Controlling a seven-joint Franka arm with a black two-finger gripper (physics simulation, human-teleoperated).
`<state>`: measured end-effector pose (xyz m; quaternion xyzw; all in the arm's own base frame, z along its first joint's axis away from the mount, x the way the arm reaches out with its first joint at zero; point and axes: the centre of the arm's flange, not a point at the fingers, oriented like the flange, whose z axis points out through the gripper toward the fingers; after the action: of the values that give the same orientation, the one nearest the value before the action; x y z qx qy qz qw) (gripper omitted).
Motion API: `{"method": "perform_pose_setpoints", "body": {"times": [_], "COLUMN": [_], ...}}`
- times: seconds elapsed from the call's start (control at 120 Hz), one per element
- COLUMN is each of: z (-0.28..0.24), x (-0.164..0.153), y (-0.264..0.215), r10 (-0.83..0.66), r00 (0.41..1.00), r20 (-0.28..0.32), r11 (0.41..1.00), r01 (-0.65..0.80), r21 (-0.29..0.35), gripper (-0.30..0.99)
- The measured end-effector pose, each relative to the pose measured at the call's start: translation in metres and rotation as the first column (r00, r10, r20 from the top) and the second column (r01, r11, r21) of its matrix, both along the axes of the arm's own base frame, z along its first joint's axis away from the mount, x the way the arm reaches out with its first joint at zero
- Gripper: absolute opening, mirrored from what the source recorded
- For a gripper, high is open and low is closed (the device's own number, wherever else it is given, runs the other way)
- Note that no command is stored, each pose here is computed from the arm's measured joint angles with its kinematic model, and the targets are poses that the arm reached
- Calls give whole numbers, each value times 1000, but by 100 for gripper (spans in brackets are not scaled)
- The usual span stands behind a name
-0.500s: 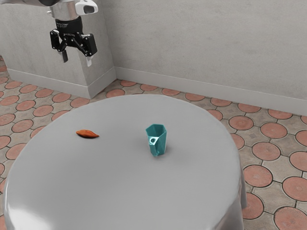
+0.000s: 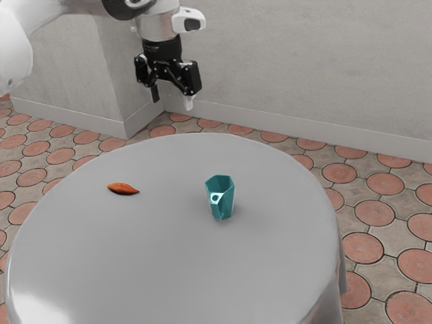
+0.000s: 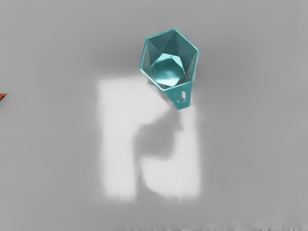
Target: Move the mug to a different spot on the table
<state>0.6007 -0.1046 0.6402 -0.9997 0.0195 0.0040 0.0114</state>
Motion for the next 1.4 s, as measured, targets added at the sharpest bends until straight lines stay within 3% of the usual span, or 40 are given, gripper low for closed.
{"method": "perform_pose_setpoints", "body": {"times": [0.1,0.258,0.592,0.8,1.4], "z": [-26,-97,-223,-263,-336], "x": [11,-5,-16,-12,17], "y": [-25,-51,-49,-50,-28], "r10": [1,-12,4,56,84], "r00": [1000,996,999,993,977], "r20": [-23,-84,37,103,194], "r11": [999,1000,999,994,993], "r01": [-2,10,-2,-46,-67], "r21": [-42,-24,-37,-99,-94], "gripper": [69,69,69,69,69]}}
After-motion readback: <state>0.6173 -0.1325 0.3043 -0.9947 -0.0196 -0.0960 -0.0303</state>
